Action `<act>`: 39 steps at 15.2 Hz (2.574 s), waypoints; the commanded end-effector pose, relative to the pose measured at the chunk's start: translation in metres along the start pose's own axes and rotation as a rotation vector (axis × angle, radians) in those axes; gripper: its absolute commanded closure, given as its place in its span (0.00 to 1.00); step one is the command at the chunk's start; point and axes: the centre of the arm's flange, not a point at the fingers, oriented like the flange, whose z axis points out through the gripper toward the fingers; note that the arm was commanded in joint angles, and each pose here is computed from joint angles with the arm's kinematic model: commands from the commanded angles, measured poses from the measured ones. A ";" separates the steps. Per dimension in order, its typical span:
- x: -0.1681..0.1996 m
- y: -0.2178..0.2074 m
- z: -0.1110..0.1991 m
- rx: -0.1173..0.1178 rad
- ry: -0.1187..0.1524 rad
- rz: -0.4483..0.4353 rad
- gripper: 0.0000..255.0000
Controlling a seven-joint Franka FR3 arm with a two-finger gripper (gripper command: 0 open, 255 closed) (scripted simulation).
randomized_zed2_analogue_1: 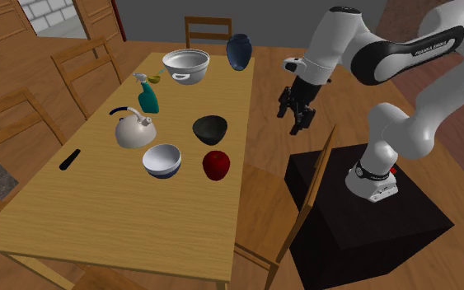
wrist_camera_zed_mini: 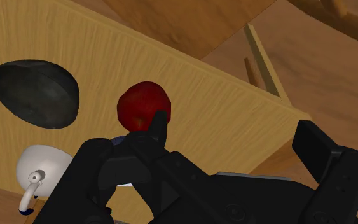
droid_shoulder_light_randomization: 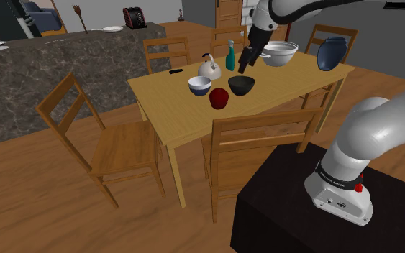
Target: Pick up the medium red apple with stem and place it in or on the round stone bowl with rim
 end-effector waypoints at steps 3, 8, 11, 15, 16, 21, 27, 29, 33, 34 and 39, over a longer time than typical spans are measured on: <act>0.022 0.024 0.042 -0.010 0.026 0.000 0.00; 0.047 0.051 0.093 -0.021 0.054 0.002 0.00; 0.063 0.068 0.124 -0.028 0.072 0.003 0.00; 0.084 0.091 0.163 -0.037 0.095 0.004 0.00; 0.090 0.097 0.173 -0.039 0.100 0.004 0.00; 0.114 0.121 0.217 -0.048 0.123 0.005 0.00; 0.118 0.122 0.249 -0.048 0.123 0.005 0.00; 0.118 0.122 0.252 -0.048 0.123 0.005 0.00; 0.118 0.122 0.252 -0.048 0.123 0.005 0.00; 0.118 0.122 0.252 -0.048 0.123 0.005 0.00; 0.118 0.122 0.252 -0.048 0.123 0.005 1.00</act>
